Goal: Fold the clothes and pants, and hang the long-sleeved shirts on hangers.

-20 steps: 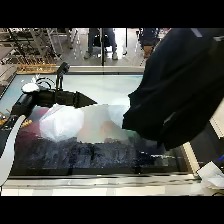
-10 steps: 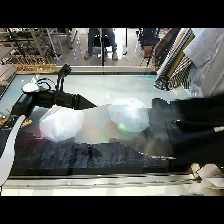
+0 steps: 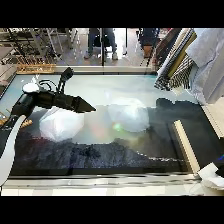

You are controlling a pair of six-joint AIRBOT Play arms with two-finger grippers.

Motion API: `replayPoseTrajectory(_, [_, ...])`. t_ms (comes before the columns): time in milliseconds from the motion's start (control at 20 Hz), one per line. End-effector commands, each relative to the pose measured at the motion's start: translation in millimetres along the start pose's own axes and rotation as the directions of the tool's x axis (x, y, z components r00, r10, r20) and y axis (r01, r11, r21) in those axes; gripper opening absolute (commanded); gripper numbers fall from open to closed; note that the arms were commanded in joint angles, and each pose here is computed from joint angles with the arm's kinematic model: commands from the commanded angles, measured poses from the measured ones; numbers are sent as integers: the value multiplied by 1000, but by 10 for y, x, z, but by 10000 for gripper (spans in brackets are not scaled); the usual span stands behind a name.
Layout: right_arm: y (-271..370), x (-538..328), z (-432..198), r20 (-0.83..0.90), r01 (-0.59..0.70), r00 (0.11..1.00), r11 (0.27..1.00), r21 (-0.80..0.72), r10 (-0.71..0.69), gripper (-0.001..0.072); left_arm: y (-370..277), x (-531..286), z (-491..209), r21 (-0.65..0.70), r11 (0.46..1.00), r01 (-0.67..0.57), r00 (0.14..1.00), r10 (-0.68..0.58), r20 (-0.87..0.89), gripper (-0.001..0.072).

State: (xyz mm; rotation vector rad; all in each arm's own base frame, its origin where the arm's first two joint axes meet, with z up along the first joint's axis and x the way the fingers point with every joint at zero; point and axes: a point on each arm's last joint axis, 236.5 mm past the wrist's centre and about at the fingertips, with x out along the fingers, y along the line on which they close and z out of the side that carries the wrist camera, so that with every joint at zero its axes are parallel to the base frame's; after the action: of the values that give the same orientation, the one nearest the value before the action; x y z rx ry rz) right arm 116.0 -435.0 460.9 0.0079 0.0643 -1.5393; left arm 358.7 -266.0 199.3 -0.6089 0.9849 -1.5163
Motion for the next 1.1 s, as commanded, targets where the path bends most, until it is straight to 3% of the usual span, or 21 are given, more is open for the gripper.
replayPoseTrajectory(0, [97, -139, -68, -45, -54, 997, 999, 5, 54, 94, 6, -12, -5, -45, 999, -1, 1000, 1, -1, 165])
replayPoseTrajectory(100, [300, -412, 240, 49, -159, 986, 986, 53, 157, 584, 20, -14, 17, -45, 999, -7, 1000, 7, 8, 167])
replayPoseTrajectory(150, [437, -606, 459, 123, -238, 966, 968, 84, 227, 705, 24, -12, 13, -45, 999, -9, 1000, 9, 7, 167])
replayPoseTrajectory(250, [747, -1117, 879, 268, -440, 881, 883, 163, 390, 701, 73, -14, -23, -45, 998, -34, 999, 34, -9, 162])
replayPoseTrajectory(300, [920, -1397, 1032, 321, -550, 820, 809, 207, 475, 701, 196, -33, -104, -42, 994, -103, 994, 101, -44, 105])
replayPoseTrajectory(350, [1152, -1698, 1098, 341, -663, 743, 704, 255, 576, 700, 451, -136, -242, -21, 966, -257, 961, 254, -108, 104])
replayPoseTrajectory(400, [1426, -1979, 1062, 323, -752, 658, 606, 257, 680, 700, 803, -401, -379, -11, 869, -495, 856, 486, -176, 104])
replayPoseTrajectory(450, [1771, -2315, 920, 263, -836, 545, 494, 239, 796, 700, 1099, -833, -461, 1, 686, -728, 669, 710, -219, 104])
replayPoseTrajectory(500, [2115, -2676, 695, 177, -904, 412, 376, 203, 894, 699, 1251, -1439, -467, 18, 421, -907, 408, 886, -219, 103])
replayPoseTrajectory(550, [2471, -3110, 362, 56, -959, 249, 238, 155, 967, 699, 1191, -2187, -395, 20, 93, -995, 89, 981, -171, 103])
replayPoseTrajectory(600, [2756, -3547, -40, -83, -986, 92, 103, 130, 992, 699, 916, -2839, -288, -8, -185, -983, -184, 978, -98, 104])
replayPoseTrajectory(650, [2983, -4018, -543, -249, -992, -58, -28, 125, 967, 699, 590, -3279, -188, -52, -353, -934, -352, 936, -24, 107])
replayPoseTrajectory(700, [3121, -4456, -1040, -396, -981, -179, -133, 140, 900, 698, 264, -3571, -100, -108, -442, -891, -449, 892, 52, 107])
replayPoseTrajectory(800, [3259, -5282, -1988, -611, -941, -334, -295, 168, 718, 698, -140, -3779, -15, -192, -447, -874, -478, 863, 164, 106])
replayPoseTrajectory(900, [3410, -5829, -2719, -708, -914, -336, -395, 87, 621, 698, -318, -3878, -53, -242, -436, -867, -483, 854, 191, 107])
replayPoseTrajectory(950, [3555, -5987, -2949, -715, -904, -296, -427, -3, 633, 654, -336, -3906, -73, -253, -434, -865, -484, 854, 190, 106])
replayPoseTrajectory(1000, [3700, -6089, -3068, -702, -892, -257, -442, -92, 665, 475, -322, -3921, -86, -259, -433, -863, -484, 855, 185, 107])
replayPoseTrajectory(1050, [3849, -6156, -3111, -673, -877, -225, -447, -175, 704, 226, -288, -3915, -99, -276, -427, -861, -482, 858, 178, 106])
